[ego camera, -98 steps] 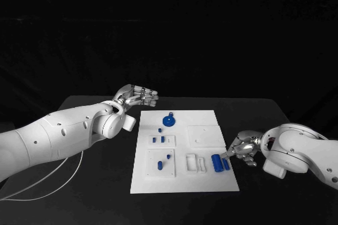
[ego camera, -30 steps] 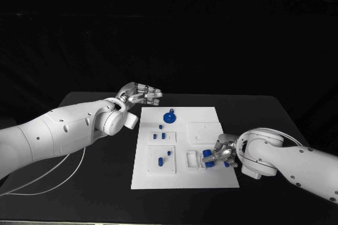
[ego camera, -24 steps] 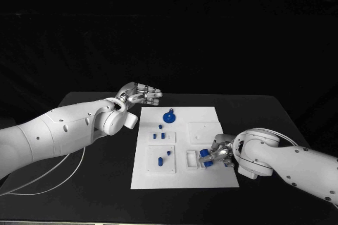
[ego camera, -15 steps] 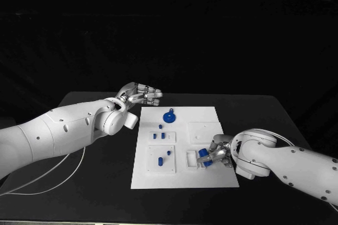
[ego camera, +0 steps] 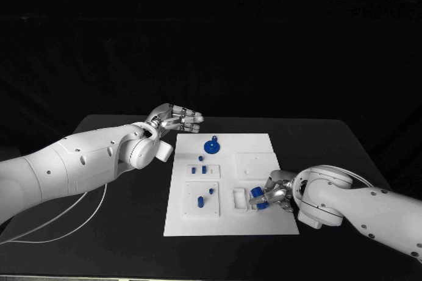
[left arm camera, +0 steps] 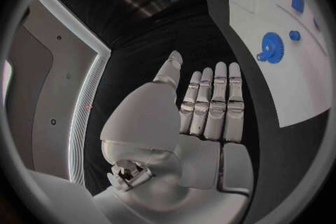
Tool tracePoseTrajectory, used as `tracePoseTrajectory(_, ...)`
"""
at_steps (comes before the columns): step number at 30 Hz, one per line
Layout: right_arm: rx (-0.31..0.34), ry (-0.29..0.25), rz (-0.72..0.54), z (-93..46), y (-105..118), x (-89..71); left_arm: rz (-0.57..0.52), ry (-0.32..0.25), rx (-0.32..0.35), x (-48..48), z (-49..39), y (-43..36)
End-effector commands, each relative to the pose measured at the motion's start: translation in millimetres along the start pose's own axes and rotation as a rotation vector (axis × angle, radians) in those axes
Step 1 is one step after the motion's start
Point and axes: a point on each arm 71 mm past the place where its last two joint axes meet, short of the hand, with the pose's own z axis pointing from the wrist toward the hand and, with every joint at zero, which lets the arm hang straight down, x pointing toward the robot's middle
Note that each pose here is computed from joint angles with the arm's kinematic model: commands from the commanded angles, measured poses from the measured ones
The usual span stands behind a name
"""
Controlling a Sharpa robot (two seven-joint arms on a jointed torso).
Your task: Assemble the parts on the task board
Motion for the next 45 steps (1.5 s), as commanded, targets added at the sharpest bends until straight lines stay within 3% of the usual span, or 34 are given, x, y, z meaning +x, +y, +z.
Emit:
tracePoseTrajectory(1, 0.048, -0.007, 0.031, -1.9, -6, 0.5, 0.002, 0.016, 0.004, 1.8, 0.4, -0.6)
tracePoseTrajectory(16, -0.004, -0.041, 0.073, -17.0, 9, -18.5, 0.006, 0.019, 0.002, 2.1, 0.5, -0.3)
tracePoseTrajectory(33, -0.005, 0.043, 0.009, -5.3, 27, -2.1, 0.008, 0.027, -0.002, 5.1, 1.9, -0.4)
tracePoseTrajectory(45, 0.003, 0.047, -0.065, 6.2, 34, 10.5, 0.012, 0.035, -0.001, 7.9, 2.9, -0.9)
